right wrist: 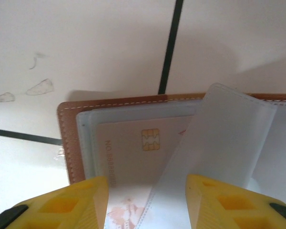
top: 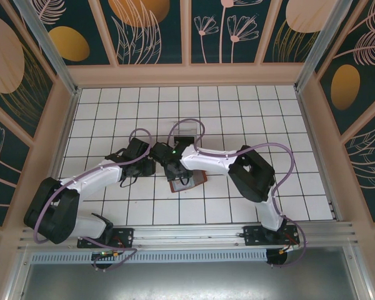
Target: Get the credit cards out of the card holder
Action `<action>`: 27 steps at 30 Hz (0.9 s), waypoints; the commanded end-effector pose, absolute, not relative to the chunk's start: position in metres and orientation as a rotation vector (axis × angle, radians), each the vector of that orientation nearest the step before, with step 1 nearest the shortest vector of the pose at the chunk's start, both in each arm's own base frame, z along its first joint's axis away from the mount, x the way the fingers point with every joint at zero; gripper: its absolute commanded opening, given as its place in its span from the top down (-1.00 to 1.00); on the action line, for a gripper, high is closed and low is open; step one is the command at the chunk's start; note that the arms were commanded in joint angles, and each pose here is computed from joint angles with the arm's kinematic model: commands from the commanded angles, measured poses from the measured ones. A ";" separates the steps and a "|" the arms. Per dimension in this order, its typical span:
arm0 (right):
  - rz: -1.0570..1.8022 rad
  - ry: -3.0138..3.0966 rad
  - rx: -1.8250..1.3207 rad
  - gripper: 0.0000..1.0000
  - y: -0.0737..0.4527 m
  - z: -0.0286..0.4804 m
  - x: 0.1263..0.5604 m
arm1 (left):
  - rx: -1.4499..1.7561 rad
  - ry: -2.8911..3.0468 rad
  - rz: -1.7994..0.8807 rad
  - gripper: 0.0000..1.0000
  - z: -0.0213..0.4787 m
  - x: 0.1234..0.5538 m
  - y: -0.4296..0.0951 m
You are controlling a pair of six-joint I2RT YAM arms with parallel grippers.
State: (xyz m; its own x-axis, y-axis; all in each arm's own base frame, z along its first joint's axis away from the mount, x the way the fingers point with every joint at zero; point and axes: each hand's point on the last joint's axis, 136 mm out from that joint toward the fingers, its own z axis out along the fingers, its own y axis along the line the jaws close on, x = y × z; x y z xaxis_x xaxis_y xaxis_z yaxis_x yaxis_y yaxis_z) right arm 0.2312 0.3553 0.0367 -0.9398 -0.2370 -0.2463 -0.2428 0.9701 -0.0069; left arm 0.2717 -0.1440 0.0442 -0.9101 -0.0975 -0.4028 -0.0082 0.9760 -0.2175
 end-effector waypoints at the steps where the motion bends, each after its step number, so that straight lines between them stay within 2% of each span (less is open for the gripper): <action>1: -0.127 2.846 -0.356 0.10 0.339 0.038 0.234 | -0.059 2.687 -0.317 0.19 0.048 0.279 -0.148; 7: -0.179 2.835 -0.360 0.18 0.335 0.039 0.234 | -0.048 2.683 -0.320 0.18 0.049 0.279 -0.149; 15: -0.325 2.770 -0.373 -0.02 0.326 0.053 0.238 | -0.044 2.681 -0.326 0.19 0.049 0.280 -0.150; 27: -0.466 2.694 -0.356 -0.08 0.297 0.070 0.244 | -0.027 2.685 -0.369 0.18 0.051 0.281 -0.157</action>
State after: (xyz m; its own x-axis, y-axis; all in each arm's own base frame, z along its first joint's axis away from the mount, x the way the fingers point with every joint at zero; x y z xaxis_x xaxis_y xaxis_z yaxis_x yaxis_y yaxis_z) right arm 0.2411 0.3152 0.0606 -0.9010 -0.3179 -0.2952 -0.2251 0.9243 -0.3083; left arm 0.2727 -0.1496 0.0436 -0.9146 -0.0865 -0.3950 0.0110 0.9712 -0.2380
